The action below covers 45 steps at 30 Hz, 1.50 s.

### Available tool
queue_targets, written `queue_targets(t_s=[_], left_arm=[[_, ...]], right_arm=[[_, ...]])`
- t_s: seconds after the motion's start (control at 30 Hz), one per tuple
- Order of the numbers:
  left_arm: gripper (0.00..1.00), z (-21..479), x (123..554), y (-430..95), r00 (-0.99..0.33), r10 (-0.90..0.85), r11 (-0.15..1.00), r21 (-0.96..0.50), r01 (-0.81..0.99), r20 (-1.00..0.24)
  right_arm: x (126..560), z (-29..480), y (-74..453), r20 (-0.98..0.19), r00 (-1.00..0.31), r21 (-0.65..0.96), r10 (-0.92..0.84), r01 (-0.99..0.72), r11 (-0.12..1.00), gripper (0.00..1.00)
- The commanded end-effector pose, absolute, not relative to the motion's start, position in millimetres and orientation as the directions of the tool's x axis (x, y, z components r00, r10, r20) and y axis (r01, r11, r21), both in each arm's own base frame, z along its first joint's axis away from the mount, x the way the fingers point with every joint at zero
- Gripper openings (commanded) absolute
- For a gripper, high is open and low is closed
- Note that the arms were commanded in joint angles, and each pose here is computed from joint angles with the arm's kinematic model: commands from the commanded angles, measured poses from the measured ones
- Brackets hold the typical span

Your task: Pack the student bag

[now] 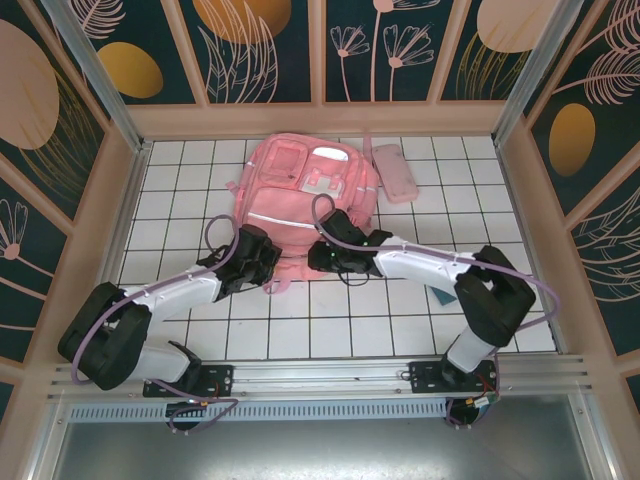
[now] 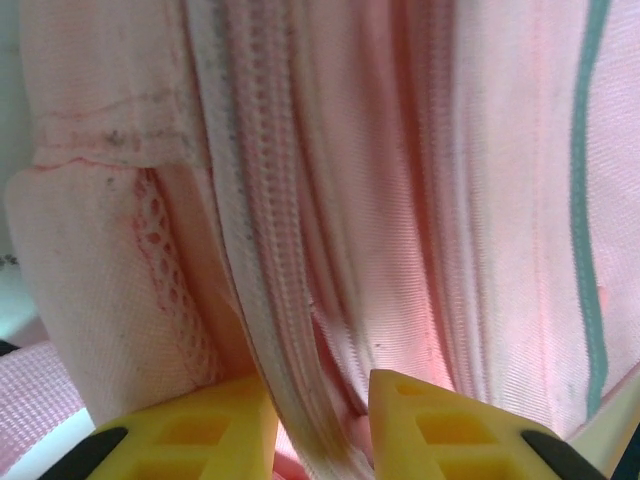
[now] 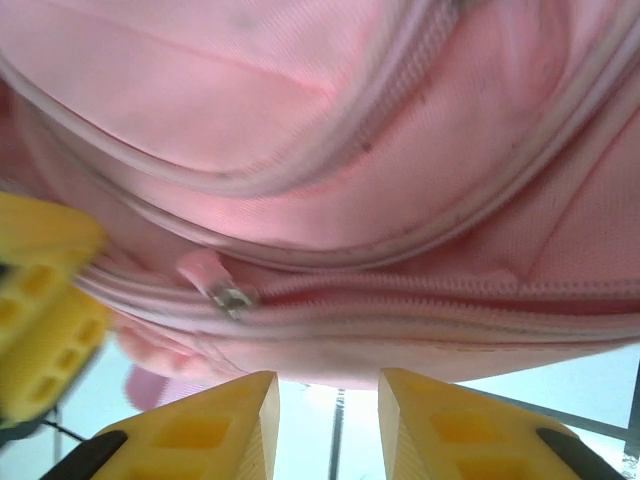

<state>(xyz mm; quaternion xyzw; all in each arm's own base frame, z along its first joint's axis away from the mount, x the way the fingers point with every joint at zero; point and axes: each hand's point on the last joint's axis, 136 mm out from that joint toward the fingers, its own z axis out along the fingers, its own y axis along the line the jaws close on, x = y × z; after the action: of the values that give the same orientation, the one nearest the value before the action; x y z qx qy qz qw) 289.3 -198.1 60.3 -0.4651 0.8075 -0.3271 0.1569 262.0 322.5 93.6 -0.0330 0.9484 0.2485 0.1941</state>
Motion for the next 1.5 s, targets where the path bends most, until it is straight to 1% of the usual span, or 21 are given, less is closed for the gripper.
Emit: queue_targets(t_s=[0.0, 0.1, 0.2, 0.3, 0.37, 0.4, 0.53, 0.6, 0.67, 0.73, 0.8, 0.9, 1.1, 1.2, 1.3, 1.37, 1.47], left_arm=[[0.29, 37, 274, -199, -0.518, -0.847, 0.340, -0.631, -0.697, 0.116], [0.23, 39, 277, -201, -0.534, -0.839, 0.349, -0.652, -0.673, 0.102], [0.13, 49, 286, -202, -0.556, -0.830, 0.374, -0.689, -0.621, 0.051], [0.09, 63, 297, -203, -0.594, -0.804, 0.426, -0.732, -0.532, -0.036], [0.01, 76, 305, -203, -0.622, -0.771, 0.492, -0.747, -0.448, -0.135], [0.00, 81, 308, -201, -0.625, -0.760, 0.518, -0.745, -0.419, -0.177], [0.00, 124, 322, -196, -0.608, -0.684, 0.620, -0.760, -0.195, -0.402], [0.00, 146, 325, -192, -0.576, -0.657, 0.654, -0.748, -0.114, -0.486], [0.00, 167, 327, -190, -0.548, -0.622, 0.687, -0.725, -0.039, -0.560], [0.00, 181, 329, -188, -0.523, -0.598, 0.712, -0.702, 0.000, -0.607], [0.00, 193, 332, -189, -0.500, -0.569, 0.733, -0.678, 0.052, -0.653], [0.00, 208, 333, -192, -0.461, -0.526, 0.756, -0.641, 0.132, -0.715], [0.00, 215, 315, -199, -0.401, -0.418, 0.765, -0.553, 0.329, -0.815], [0.00, 222, 306, -198, -0.349, -0.410, 0.754, -0.528, 0.390, -0.843], [0.00, 234, 306, -199, -0.314, -0.400, 0.754, -0.504, 0.422, -0.861], [0.00, 241, 304, -206, -0.302, -0.377, 0.742, -0.481, 0.467, -0.876], [0.00, 238, 303, -211, -0.303, -0.335, 0.744, -0.448, 0.496, -0.892]], right_arm=[[274, 117, 322, -0.431, -0.899, 0.484, 0.085, -0.150, 0.862, 0.33], [281, 116, 328, -0.437, -0.897, 0.469, 0.068, -0.163, 0.868, 0.33], [288, 114, 339, -0.439, -0.898, 0.462, 0.045, -0.182, 0.868, 0.33], [291, 113, 350, -0.441, -0.898, 0.462, 0.007, -0.221, 0.859, 0.37], [295, 107, 353, -0.441, -0.897, 0.439, -0.024, -0.240, 0.866, 0.40], [296, 105, 354, -0.442, -0.896, 0.430, -0.037, -0.248, 0.868, 0.41], [298, 97, 351, -0.435, -0.898, 0.412, -0.064, -0.261, 0.873, 0.45], [295, 101, 353, -0.431, -0.900, 0.437, -0.061, -0.267, 0.859, 0.46], [287, 110, 358, -0.425, -0.904, 0.496, -0.057, -0.285, 0.820, 0.49], [279, 116, 362, -0.414, -0.909, 0.552, -0.050, -0.294, 0.780, 0.51], [269, 123, 369, -0.406, -0.913, 0.621, -0.048, -0.314, 0.718, 0.53], [265, 120, 370, -0.372, -0.928, 0.681, -0.022, -0.289, 0.673, 0.54], [276, 114, 373, -0.352, -0.936, 0.673, 0.006, -0.249, 0.697, 0.55], [280, 109, 375, -0.337, -0.941, 0.664, 0.015, -0.226, 0.713, 0.56], [270, 92, 379, -0.338, -0.941, 0.649, -0.019, -0.248, 0.720, 0.53], [265, 76, 380, -0.307, -0.951, 0.637, -0.047, -0.241, 0.732, 0.52], [268, 82, 387, -0.329, -0.942, 0.627, -0.071, -0.274, 0.730, 0.53]])
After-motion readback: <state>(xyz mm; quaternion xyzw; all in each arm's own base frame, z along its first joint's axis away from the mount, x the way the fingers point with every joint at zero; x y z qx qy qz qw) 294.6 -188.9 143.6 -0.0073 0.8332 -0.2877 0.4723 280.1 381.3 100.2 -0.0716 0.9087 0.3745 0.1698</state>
